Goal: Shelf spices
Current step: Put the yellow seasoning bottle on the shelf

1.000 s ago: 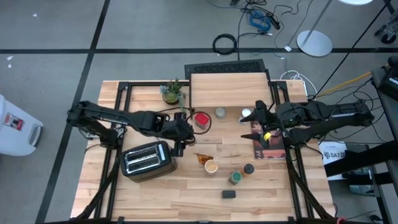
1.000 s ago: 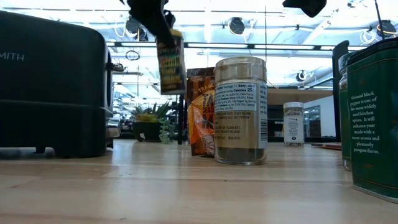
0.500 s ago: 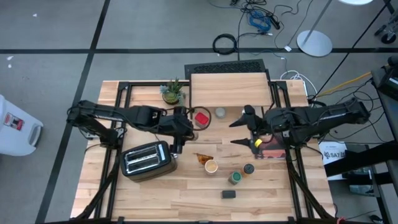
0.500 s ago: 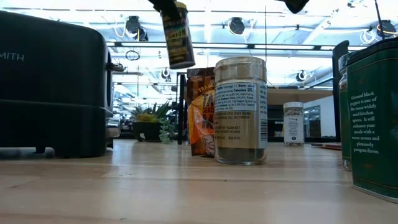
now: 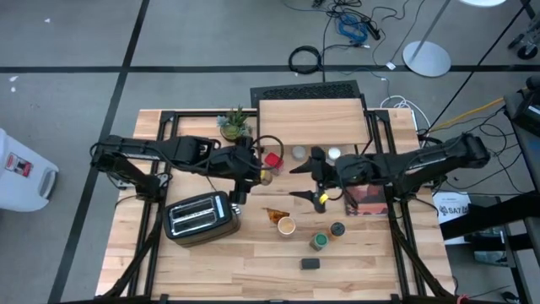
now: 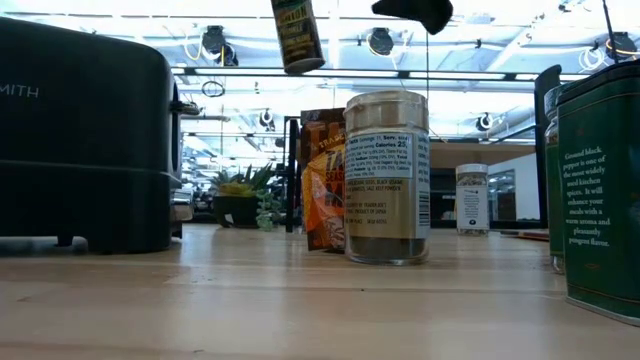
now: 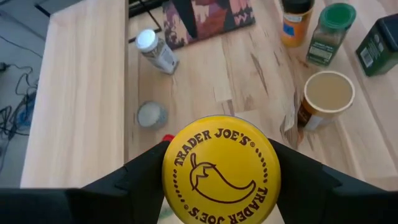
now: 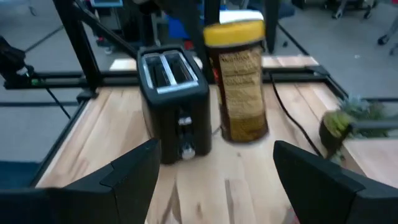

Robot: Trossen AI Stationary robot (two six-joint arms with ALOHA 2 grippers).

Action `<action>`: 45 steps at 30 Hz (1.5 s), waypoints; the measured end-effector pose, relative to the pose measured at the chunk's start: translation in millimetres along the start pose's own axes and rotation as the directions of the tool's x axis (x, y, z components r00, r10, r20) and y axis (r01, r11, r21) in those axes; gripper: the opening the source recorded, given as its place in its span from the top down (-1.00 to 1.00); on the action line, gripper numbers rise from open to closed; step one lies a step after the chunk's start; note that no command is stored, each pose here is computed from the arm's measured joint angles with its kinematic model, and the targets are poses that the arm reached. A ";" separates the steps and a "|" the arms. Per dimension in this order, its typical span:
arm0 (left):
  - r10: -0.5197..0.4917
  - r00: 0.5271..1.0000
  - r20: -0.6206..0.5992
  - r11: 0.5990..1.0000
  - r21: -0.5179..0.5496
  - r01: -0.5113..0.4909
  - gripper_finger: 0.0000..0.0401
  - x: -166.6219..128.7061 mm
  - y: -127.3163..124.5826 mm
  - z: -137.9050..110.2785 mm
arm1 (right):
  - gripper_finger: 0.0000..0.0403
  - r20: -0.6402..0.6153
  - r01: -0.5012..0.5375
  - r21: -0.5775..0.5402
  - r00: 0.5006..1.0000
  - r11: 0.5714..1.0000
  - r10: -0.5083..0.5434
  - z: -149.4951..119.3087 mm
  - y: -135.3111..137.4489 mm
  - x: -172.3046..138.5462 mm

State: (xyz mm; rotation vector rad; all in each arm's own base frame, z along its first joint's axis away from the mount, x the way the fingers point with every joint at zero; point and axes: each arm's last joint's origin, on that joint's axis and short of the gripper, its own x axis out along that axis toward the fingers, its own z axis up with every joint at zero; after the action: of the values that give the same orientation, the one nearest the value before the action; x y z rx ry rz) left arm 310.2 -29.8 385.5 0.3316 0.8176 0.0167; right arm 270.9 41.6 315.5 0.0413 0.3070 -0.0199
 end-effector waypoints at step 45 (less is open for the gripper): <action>-0.066 0.993 0.093 0.998 0.001 0.066 -0.26 4.1 -1.6 9.7 | -0.29 0.167 0.109 -0.051 0.981 0.993 -0.099 -14.9 -8.8 71.2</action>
State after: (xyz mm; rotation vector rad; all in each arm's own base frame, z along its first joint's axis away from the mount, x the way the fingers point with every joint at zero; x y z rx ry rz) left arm 319.8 -33.5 388.2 0.3011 0.7356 -0.0590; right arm 334.0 32.4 279.5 -0.0356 0.1441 -0.1174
